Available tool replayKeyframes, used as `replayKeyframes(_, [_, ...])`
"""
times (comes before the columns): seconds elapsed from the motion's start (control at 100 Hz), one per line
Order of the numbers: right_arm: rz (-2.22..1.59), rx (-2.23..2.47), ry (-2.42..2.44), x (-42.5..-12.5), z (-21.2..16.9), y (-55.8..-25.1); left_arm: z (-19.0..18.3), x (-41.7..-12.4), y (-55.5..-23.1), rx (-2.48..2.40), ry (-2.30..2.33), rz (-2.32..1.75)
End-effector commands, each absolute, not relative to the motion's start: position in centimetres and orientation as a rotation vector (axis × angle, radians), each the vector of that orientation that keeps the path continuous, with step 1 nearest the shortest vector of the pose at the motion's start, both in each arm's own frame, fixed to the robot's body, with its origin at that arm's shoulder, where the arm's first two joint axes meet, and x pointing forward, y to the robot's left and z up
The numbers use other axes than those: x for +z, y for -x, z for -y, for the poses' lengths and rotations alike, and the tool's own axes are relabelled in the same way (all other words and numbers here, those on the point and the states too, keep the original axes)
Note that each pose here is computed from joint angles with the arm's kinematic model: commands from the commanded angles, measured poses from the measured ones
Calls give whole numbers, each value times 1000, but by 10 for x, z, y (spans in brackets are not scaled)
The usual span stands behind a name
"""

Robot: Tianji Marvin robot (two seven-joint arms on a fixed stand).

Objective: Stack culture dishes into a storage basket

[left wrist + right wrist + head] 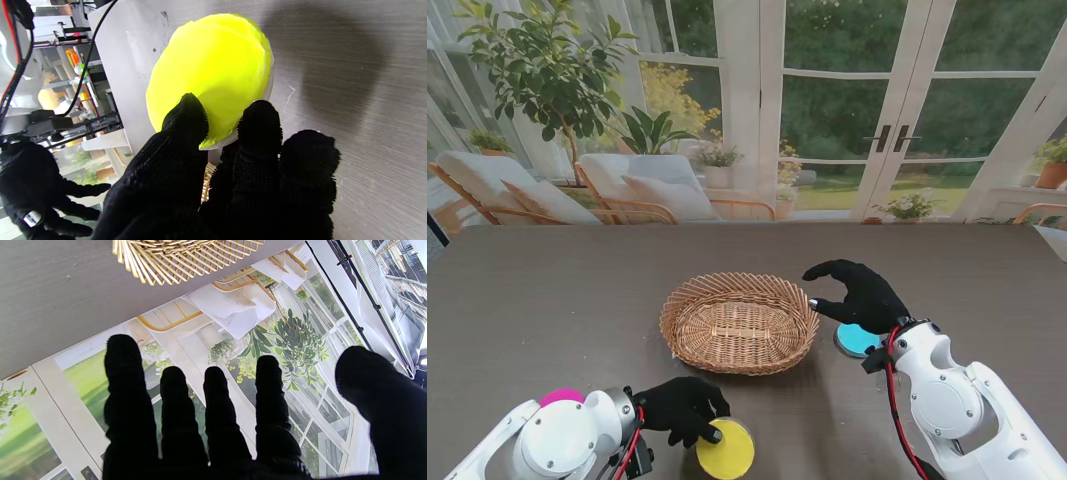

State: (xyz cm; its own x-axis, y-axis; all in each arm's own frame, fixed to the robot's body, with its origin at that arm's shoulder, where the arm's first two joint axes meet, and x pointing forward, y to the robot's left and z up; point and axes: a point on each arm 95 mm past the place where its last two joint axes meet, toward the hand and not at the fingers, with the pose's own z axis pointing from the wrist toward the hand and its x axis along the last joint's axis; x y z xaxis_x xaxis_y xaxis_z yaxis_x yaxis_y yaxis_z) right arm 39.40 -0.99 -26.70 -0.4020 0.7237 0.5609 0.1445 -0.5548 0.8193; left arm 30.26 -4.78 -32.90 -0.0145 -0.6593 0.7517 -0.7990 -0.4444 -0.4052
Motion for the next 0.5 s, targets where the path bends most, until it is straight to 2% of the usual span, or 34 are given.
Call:
replayKeyframes(0.0, [-1210,2018,-1426,-269,7,-391,51,-336,-303,1424,-2109,1574])
replayKeyframes(0.49, [-1213,2016,-1433,-269,6,-391,53,-356,-313,1427,-2195,1643])
